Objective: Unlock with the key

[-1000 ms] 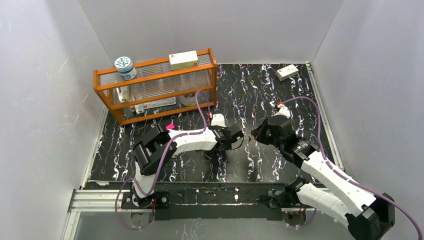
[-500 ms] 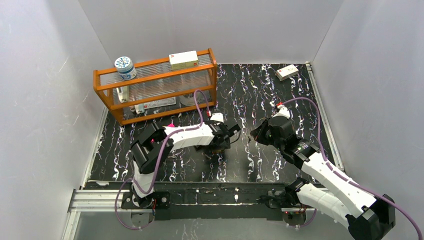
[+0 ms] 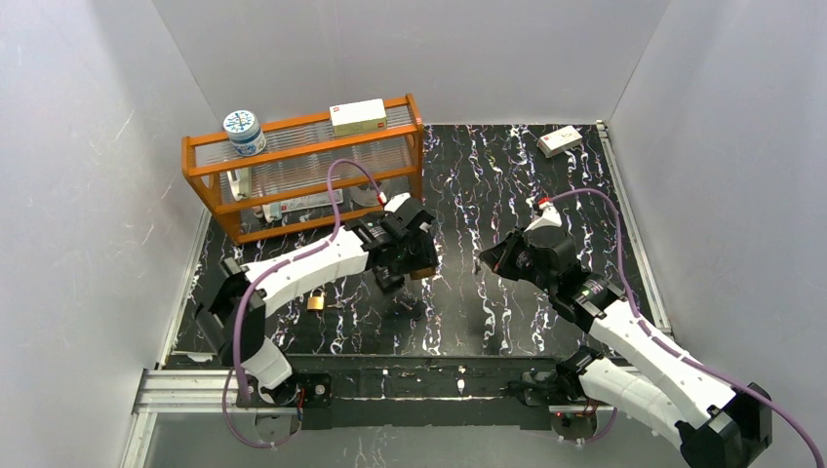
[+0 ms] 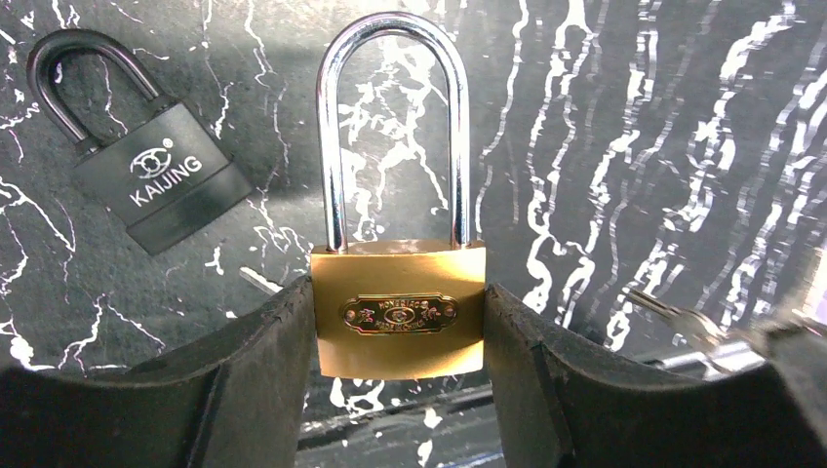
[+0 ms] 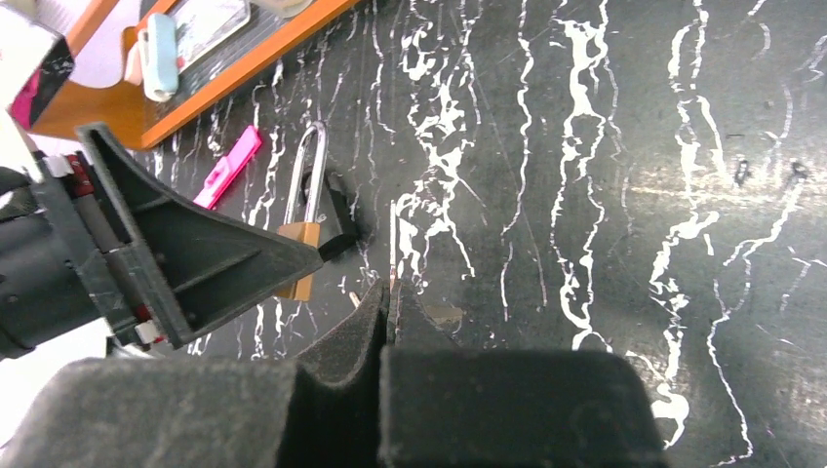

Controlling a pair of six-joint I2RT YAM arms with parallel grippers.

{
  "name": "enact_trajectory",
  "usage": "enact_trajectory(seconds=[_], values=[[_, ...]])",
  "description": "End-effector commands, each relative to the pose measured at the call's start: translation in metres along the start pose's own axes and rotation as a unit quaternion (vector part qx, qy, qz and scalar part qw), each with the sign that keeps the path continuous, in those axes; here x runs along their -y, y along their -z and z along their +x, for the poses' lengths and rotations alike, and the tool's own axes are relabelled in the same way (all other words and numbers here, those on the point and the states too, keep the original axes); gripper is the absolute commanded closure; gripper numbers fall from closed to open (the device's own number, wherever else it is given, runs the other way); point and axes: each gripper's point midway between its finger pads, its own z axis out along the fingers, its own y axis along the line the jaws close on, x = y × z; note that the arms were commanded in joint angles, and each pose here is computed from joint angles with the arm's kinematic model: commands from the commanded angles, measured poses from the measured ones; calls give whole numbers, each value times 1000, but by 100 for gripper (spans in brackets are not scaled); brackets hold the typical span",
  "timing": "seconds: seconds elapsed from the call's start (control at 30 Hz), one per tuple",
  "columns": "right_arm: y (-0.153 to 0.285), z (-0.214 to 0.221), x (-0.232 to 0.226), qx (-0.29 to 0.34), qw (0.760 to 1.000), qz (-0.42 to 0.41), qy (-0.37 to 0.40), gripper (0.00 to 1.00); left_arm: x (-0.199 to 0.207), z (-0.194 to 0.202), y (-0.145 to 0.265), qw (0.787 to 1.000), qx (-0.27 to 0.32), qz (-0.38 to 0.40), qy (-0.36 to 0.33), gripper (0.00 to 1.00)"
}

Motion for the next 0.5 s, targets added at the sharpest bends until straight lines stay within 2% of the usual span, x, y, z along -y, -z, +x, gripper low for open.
enact_trajectory(seconds=[0.0,0.13,0.23,0.37,0.47], values=[[-2,-4,-21,2,999,-51,-5,99,8,-13,33,998,17,48,27,69],[-3,5,-30,-18,996,-82,2,99,5,-19,46,996,24,64,50,69],[2,17,-51,-53,988,-145,8,99,7,-23,54,994,21,81,73,69],[5,31,-62,-101,980,-168,-22,99,12,-35,68,987,24,112,116,69],[12,36,-80,-124,968,-215,-38,99,13,-41,74,977,22,141,158,69]])
